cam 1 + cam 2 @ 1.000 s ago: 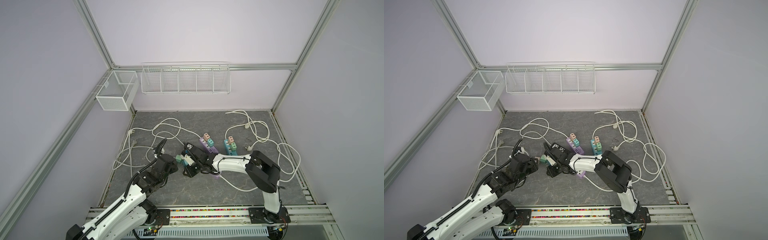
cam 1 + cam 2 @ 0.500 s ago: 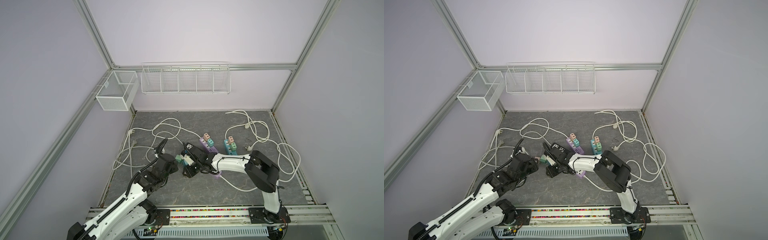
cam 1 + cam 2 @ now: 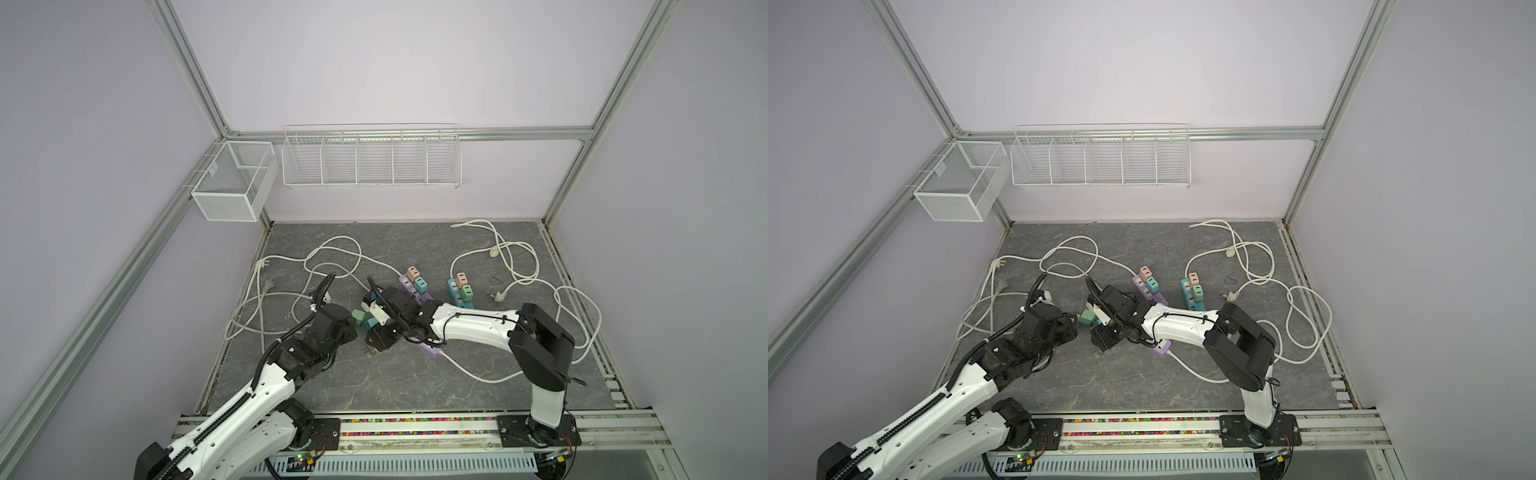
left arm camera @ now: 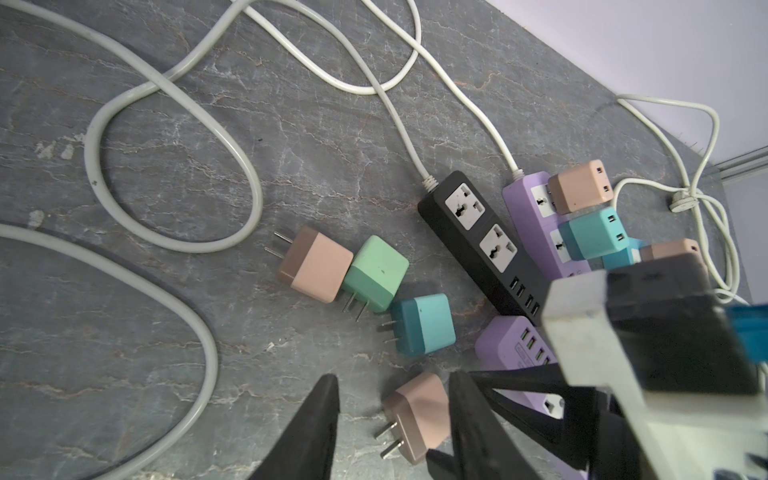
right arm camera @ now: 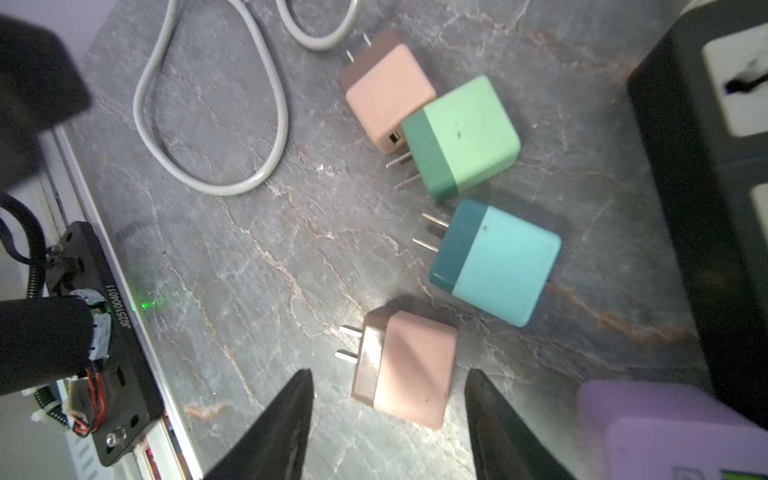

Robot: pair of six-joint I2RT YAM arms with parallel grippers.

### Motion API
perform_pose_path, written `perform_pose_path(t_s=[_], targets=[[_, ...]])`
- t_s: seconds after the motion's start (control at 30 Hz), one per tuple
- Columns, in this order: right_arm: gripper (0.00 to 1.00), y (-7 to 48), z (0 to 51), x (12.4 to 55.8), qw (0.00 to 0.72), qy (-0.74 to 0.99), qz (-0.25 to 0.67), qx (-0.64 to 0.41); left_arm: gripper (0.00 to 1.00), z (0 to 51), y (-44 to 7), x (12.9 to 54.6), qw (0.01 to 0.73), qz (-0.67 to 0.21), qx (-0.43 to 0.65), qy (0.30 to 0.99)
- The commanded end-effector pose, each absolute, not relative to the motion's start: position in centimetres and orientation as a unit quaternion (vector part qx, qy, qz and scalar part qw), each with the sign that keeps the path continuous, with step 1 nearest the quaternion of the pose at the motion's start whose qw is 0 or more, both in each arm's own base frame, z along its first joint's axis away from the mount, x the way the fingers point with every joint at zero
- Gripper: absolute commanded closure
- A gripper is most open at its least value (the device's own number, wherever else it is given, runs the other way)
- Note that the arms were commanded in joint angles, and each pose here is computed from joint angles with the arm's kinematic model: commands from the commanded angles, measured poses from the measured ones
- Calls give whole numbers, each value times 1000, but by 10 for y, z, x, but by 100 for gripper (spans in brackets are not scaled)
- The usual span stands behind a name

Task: Pull the plug off the socket
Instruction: 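Carry the pink adapter beside the teal adapter and lower it onto the table, then open the right gripper and draw it back while the left gripper releases the strip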

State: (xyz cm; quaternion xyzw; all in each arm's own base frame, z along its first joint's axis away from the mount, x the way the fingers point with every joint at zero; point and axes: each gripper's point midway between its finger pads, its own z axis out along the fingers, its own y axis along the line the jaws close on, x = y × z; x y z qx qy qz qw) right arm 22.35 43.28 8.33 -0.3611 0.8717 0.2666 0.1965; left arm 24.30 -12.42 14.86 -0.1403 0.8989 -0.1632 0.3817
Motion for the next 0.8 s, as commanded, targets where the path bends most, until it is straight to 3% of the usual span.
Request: perform_pose_path(t_s=[0.0,0.5,0.77], targets=[[32,422,116,230,240,859,264,-368,55,166,-126,245,391,-174,-137,894],[1,351,194,267,354,850,222,-319,42,216,-144,250,407,-224,-113,878],[12,304,204,292,391,862,162,-279,37,230,-171,272,414,-239,-76,875]])
